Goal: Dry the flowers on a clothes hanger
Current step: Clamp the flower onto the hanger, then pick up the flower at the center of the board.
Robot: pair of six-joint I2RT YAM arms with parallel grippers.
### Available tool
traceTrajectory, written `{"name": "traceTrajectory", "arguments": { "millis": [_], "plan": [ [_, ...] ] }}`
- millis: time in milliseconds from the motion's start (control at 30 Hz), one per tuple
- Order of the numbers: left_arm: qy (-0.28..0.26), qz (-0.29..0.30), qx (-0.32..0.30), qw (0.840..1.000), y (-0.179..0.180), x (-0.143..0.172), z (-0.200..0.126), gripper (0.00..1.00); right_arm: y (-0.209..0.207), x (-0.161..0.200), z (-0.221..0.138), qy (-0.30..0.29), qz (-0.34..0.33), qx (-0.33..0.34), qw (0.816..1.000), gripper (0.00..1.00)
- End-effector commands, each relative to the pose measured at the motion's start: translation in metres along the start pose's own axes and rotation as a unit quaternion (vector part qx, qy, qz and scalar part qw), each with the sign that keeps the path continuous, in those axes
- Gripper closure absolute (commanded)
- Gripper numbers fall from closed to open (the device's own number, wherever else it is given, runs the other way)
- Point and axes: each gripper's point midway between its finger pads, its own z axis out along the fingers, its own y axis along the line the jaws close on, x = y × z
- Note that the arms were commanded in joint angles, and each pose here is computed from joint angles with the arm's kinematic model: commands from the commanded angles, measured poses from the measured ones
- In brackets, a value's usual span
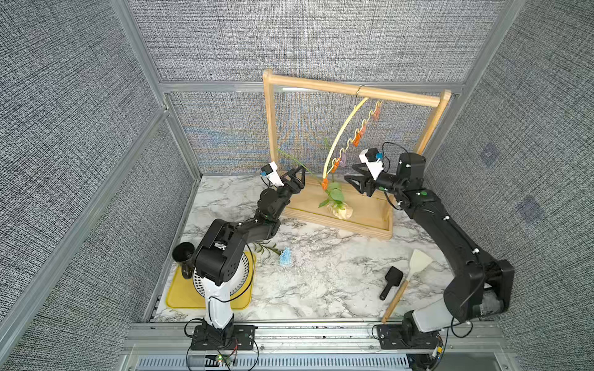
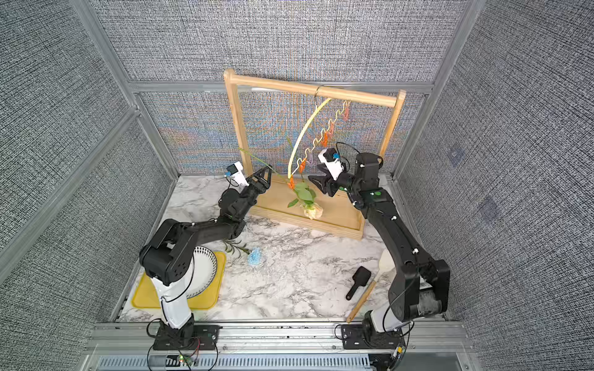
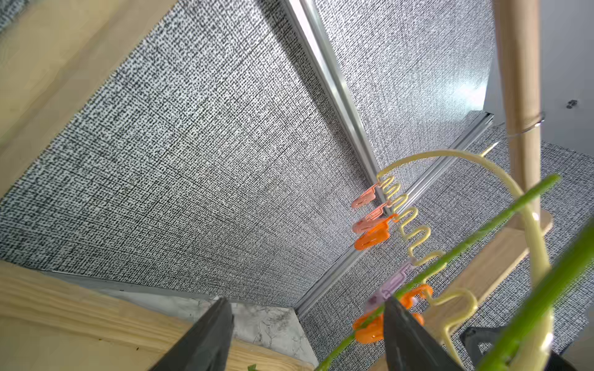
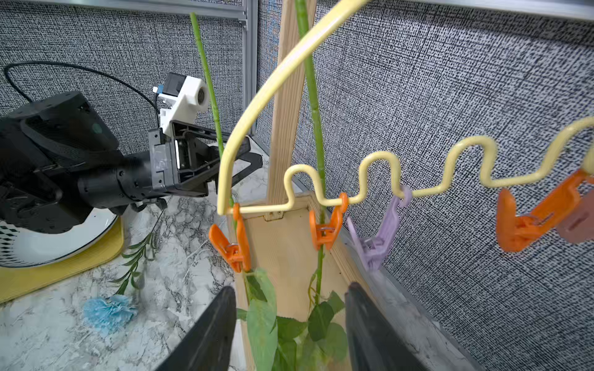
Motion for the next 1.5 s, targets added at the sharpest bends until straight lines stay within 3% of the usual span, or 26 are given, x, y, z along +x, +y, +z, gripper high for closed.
{"name": "traceTrajectory", "arguments": {
  "millis": [0,167,400,600,667,767,867,1067,1233,1367,1467],
  "plan": [
    [0.039,0.020,-0.014,0.999,-0.002,0.005,-0.008,0.17,0.001,-0.009,-0.010,-0.012,-0.008,0.017,1.000,0.44],
    [0.094,0.038,-0.073,0.992,0.013,0.013,-0.023,0.12,0.013,-0.010,-0.027,-0.007,-0.022,0.031,0.999,0.44],
    [0.108,0.051,-0.146,0.982,0.039,0.008,-0.057,0.11,0.036,-0.014,-0.057,-0.004,-0.066,0.040,0.997,0.44],
    [0.148,0.066,-0.258,0.953,0.062,0.001,-0.114,0.10,0.072,-0.021,-0.081,0.000,-0.147,0.022,0.989,0.43],
    [0.160,0.074,-0.315,0.932,0.070,-0.003,-0.140,0.10,0.086,-0.021,-0.085,0.001,-0.165,0.001,0.986,0.42],
    [0.184,0.095,-0.408,0.889,0.079,-0.017,-0.180,0.11,0.110,-0.018,-0.084,0.013,-0.191,-0.043,0.980,0.42],
    [0.227,0.107,-0.490,0.835,0.086,-0.023,-0.220,0.11,0.135,-0.014,-0.077,0.024,-0.212,-0.085,0.973,0.41],
    [0.306,0.069,-0.579,0.753,0.089,-0.013,-0.277,0.13,0.181,-0.004,-0.050,0.056,-0.232,-0.145,0.960,0.38],
    [0.319,0.011,-0.623,0.714,0.100,-0.002,-0.303,0.22,0.206,0.014,-0.029,0.080,-0.239,-0.170,0.953,0.37],
    [0.329,-0.041,-0.637,0.696,0.112,0.010,-0.304,0.26,0.212,0.022,-0.020,0.089,-0.228,-0.176,0.953,0.37],
    [0.349,-0.073,-0.652,0.669,0.125,0.018,-0.301,0.28,0.214,0.025,-0.018,0.092,-0.220,-0.174,0.955,0.37]
  ]
}}
